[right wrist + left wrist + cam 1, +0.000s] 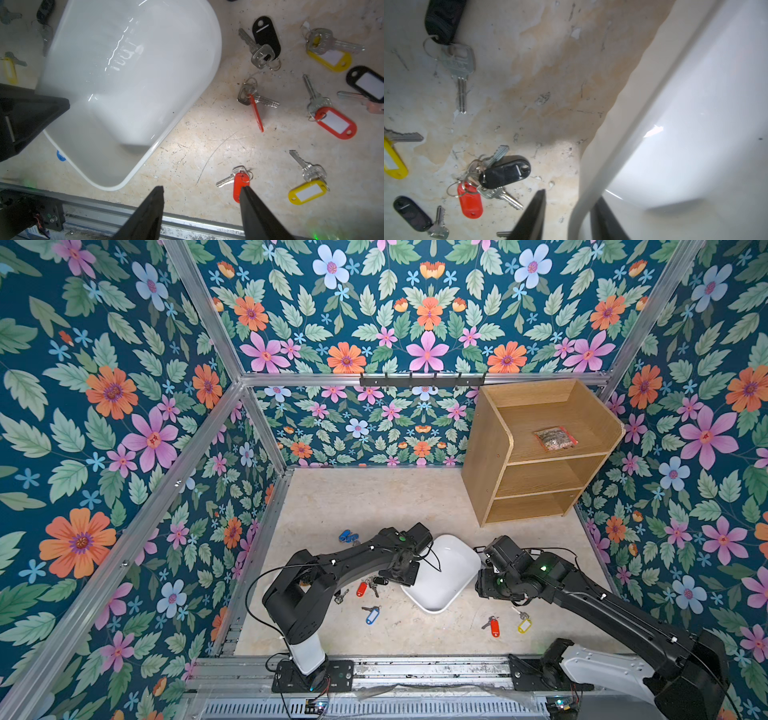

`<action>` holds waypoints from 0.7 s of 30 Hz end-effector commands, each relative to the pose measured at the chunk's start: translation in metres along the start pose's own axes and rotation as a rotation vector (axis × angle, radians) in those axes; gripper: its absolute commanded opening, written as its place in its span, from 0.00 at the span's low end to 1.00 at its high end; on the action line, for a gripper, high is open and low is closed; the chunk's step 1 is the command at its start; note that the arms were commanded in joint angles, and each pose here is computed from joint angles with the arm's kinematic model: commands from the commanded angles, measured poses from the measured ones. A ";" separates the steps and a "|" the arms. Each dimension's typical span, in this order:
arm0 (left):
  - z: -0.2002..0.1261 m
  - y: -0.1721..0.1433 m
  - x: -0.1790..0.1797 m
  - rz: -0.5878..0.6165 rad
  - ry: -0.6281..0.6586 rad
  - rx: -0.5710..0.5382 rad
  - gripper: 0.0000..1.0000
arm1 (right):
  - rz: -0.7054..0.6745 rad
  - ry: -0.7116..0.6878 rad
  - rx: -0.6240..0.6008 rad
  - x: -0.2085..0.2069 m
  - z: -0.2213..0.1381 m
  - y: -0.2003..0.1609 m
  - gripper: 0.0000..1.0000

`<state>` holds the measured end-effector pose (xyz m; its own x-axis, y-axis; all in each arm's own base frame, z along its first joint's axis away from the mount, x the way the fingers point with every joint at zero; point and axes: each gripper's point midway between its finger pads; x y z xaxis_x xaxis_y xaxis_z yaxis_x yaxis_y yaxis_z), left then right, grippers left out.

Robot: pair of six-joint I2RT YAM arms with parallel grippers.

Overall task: Take the keys out of the storage box
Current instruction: Adjust the storage box at the center of the board.

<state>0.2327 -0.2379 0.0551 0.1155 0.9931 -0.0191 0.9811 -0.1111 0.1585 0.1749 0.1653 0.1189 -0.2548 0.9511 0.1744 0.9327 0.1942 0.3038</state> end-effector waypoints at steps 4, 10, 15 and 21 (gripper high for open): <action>-0.011 0.004 0.009 -0.004 -0.003 -0.006 0.97 | 0.019 -0.018 0.006 -0.004 -0.001 -0.002 0.63; -0.059 0.005 0.010 -0.276 -0.087 -0.074 0.99 | 0.019 -0.034 -0.031 -0.006 -0.011 0.005 0.63; -0.069 -0.022 -0.017 -0.662 -0.336 -0.101 0.84 | 0.009 -0.026 -0.074 -0.005 -0.021 0.012 0.63; -0.058 -0.046 -0.028 -0.738 -0.298 -0.055 0.64 | -0.043 -0.039 -0.136 -0.008 -0.035 0.023 0.63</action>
<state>0.1698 -0.2468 0.0983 -0.4086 0.8369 -0.3642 0.8792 0.4680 0.0892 0.1858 0.1610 0.1522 -0.2569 0.9513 0.1706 0.8989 0.1703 0.4036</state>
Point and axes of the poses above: each gripper's point midway between its finger pads, its own z axis out along the fingers, its own x axis along the line the jaws close on, y = z × x, and after that the axes turned 14 degrees about -z, right-handed
